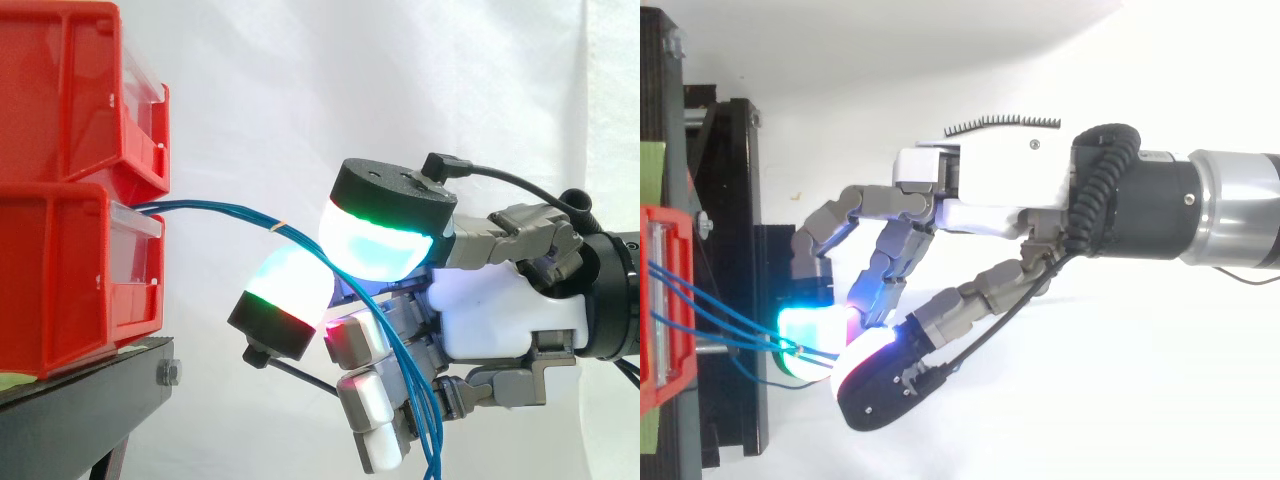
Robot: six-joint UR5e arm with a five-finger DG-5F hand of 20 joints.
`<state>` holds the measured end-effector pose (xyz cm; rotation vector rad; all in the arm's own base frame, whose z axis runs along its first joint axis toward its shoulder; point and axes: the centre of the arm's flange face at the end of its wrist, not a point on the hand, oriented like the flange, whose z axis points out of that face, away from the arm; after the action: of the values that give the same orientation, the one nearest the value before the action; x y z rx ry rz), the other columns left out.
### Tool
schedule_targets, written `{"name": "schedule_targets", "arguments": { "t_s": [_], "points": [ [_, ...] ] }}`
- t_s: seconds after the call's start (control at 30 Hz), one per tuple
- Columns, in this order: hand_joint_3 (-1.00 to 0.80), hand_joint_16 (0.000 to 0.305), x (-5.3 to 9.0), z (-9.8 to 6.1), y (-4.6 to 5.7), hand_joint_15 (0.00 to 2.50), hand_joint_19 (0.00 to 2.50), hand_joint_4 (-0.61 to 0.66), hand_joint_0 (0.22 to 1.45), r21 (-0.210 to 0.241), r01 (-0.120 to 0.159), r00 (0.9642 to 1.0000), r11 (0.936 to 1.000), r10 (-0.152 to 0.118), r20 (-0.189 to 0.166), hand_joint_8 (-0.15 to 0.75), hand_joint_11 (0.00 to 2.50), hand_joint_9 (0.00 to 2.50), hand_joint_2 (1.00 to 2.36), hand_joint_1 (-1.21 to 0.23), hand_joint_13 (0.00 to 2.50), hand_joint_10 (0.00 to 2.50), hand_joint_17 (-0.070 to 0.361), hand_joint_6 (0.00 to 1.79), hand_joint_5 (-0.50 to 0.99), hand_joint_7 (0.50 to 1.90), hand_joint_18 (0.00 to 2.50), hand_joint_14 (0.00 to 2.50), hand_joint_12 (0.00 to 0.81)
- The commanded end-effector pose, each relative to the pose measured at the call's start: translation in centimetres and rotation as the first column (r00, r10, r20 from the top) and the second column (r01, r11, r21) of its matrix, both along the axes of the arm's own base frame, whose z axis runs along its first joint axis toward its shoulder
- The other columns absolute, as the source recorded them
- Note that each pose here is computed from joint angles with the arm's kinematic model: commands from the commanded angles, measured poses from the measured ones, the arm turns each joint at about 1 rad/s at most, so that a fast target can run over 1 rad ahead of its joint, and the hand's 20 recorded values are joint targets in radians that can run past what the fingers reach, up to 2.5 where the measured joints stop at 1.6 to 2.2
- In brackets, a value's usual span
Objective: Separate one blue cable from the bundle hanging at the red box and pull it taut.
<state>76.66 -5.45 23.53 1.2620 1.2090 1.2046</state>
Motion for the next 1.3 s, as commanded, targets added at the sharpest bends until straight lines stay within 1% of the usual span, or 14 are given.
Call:
{"name": "schedule_targets", "arguments": {
  "t_s": [0.0, 0.1, 0.2, 0.33, 0.43, 0.5, 0.57, 0.63, 0.67, 0.7, 0.77, 1.07, 1.13, 1.27],
  "points": [
    [-0.36, 0.039, 0.01, -0.01, 0.12, 0.55, 0.52, 0.08, 0.71, 0.001, -0.001, 1.0, 1.0, 0.001, 0.0, 0.288, 0.81, 1.05, 1.01, -0.93, 1.06, 0.02, 0.087, 0.9, -0.19, 0.99, 0.95, 0.02, 0.33],
    [-0.5, 0.038, 0.04, 0.06, 0.14, 0.56, 0.51, 0.09, 0.72, 0.002, -0.003, 1.0, 1.0, 0.003, 0.001, 0.289, 0.83, 1.09, 1.0, -0.93, 1.08, 0.02, 0.086, 0.91, -0.18, 0.99, 0.97, 0.02, 0.327],
    [-0.5, 0.038, 0.01, -0.01, 0.14, 0.57, 0.54, 0.1, 0.67, 0.002, -0.003, 1.0, 1.0, 0.003, 0.0, 0.3, 0.83, 1.12, 1.0, -0.91, 1.08, 0.02, 0.085, 0.9, -0.17, 1.01, 0.97, 0.02, 0.322],
    [-0.5, 0.038, 0.01, -0.01, 0.12, 0.58, 0.57, 0.11, 0.56, 0.001, -0.001, 1.0, 1.0, 0.001, 0.0, 0.304, 0.81, 1.16, 1.0, -0.79, 1.11, 0.02, 0.086, 0.86, -0.14, 1.07, 0.99, 0.02, 0.328],
    [-0.5, 0.039, 0.01, -0.01, 0.12, 0.58, 0.58, 0.11, 0.54, 0.001, -0.001, 1.0, 1.0, 0.001, 0.0, 0.302, 0.79, 1.18, 1.0, -0.71, 1.11, 0.02, 0.087, 0.85, -0.13, 1.06, 1.0, 0.02, 0.332],
    [-0.5, 0.038, 0.04, 0.06, 0.13, 0.58, 0.6, 0.1, 0.57, 0.003, -0.001, 1.0, 1.0, 0.001, 0.001, 0.299, 0.78, 1.19, 1.0, -0.66, 1.11, 0.02, 0.085, 0.83, -0.12, 1.08, 0.98, 0.02, 0.331],
    [-0.45, 0.037, 0.03, 0.18, 0.13, 0.59, 0.61, 0.06, 0.6, 0.003, -0.001, 1.0, 1.0, 0.001, 0.003, 0.297, 0.79, 1.18, 1.0, -0.7, 1.11, 0.02, 0.084, 0.83, -0.12, 1.14, 0.98, 0.02, 0.335],
    [-0.27, 0.04, 0.01, -0.01, 0.12, 0.58, 0.59, 0.05, 0.6, 0.003, -0.001, 1.0, 1.0, 0.001, 0.0, 0.321, 0.79, 1.16, 1.01, -0.76, 1.11, 0.02, 0.09, 0.85, -0.13, 1.24, 1.01, 0.02, 0.351],
    [-0.25, 0.041, 0.02, -0.01, 0.24, 0.57, 0.58, 0.05, 0.6, 0.003, -0.003, 1.0, 1.0, 0.003, 0.0, 0.327, 0.8, 1.17, 1.01, -0.76, 1.12, 0.02, 0.093, 0.85, -0.13, 1.27, 1.02, 0.02, 0.357],
    [-0.19, 0.042, 0.01, -0.01, 0.12, 0.57, 0.57, -0.01, 0.61, 0.003, -0.001, 1.0, 1.0, 0.001, 0.0, 0.327, 0.8, 1.11, 1.02, -0.8, 1.11, 0.02, 0.095, 0.91, -0.15, 1.13, 1.03, 0.02, 0.354],
    [-0.16, 0.041, 0.01, -0.01, 0.14, 0.58, 0.57, -0.05, 0.63, 0.003, -0.003, 1.0, 1.0, 0.003, 0.0, 0.309, 0.8, 1.04, 1.02, -0.84, 1.09, 0.02, 0.092, 0.93, -0.18, 1.12, 1.01, 0.02, 0.347],
    [-0.41, 0.039, 0.02, -0.01, 0.24, 0.58, 0.53, -0.04, 0.73, 0.003, -0.003, 1.0, 1.0, 0.003, 0.0, 0.299, 0.84, 1.06, 1.01, -0.93, 1.1, 0.02, 0.087, 0.93, -0.19, 1.06, 1.01, 0.02, 0.333],
    [-0.46, 0.038, 0.04, 0.05, 0.24, 0.59, 0.52, -0.05, 0.77, 0.003, -0.003, 1.0, 1.0, 0.003, 0.0, 0.297, 0.85, 1.08, 1.0, -0.94, 1.12, 0.02, 0.086, 0.93, -0.18, 1.08, 1.01, 0.02, 0.332],
    [-0.5, 0.038, 0.0, 0.02, 0.25, 0.59, 0.51, -0.05, 0.79, 0.003, -0.004, 1.0, 1.0, 0.004, -0.003, 0.299, 0.85, 1.11, 1.0, -0.95, 1.13, 0.02, 0.085, 0.93, -0.17, 1.09, 1.01, 0.02, 0.333]
  ]
}}
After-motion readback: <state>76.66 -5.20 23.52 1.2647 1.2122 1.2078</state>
